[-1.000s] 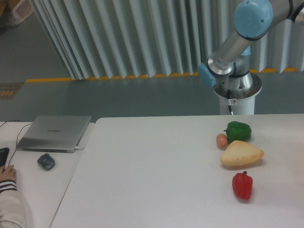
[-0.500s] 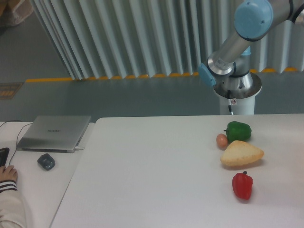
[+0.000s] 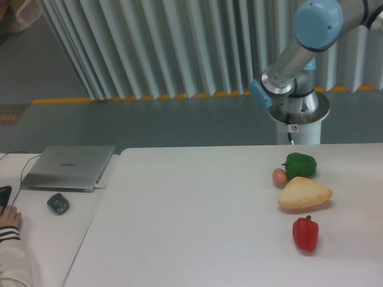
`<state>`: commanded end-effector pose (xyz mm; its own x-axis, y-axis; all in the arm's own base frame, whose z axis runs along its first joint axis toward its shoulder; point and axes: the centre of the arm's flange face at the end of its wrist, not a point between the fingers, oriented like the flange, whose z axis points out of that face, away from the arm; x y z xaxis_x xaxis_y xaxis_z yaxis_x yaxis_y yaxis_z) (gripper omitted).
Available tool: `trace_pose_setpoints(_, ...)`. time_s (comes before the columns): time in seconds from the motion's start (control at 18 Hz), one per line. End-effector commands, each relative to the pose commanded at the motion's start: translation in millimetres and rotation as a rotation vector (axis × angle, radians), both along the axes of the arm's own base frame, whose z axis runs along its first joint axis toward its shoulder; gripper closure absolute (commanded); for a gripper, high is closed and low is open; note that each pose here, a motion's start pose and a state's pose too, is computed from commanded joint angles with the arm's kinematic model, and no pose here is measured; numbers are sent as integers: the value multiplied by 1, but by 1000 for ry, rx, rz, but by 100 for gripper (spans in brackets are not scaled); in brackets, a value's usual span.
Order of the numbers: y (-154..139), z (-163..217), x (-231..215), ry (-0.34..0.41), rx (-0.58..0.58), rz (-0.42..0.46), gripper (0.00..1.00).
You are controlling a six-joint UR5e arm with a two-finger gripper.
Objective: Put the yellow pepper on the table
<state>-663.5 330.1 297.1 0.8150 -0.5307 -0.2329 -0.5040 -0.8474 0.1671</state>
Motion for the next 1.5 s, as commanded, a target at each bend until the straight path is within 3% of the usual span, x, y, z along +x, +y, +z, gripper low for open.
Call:
trace_pose_setpoints(0.44, -3, 31, 25, -109, 6, 39, 45)
trace_pose_setpoints(0.72, 6, 57, 63, -251, 83, 76, 45)
trace_pose_setpoints(0.89, 40, 73, 96, -271, 94, 146, 45)
trace_pose_setpoints(1.5, 118, 91, 180, -324, 167, 246, 46)
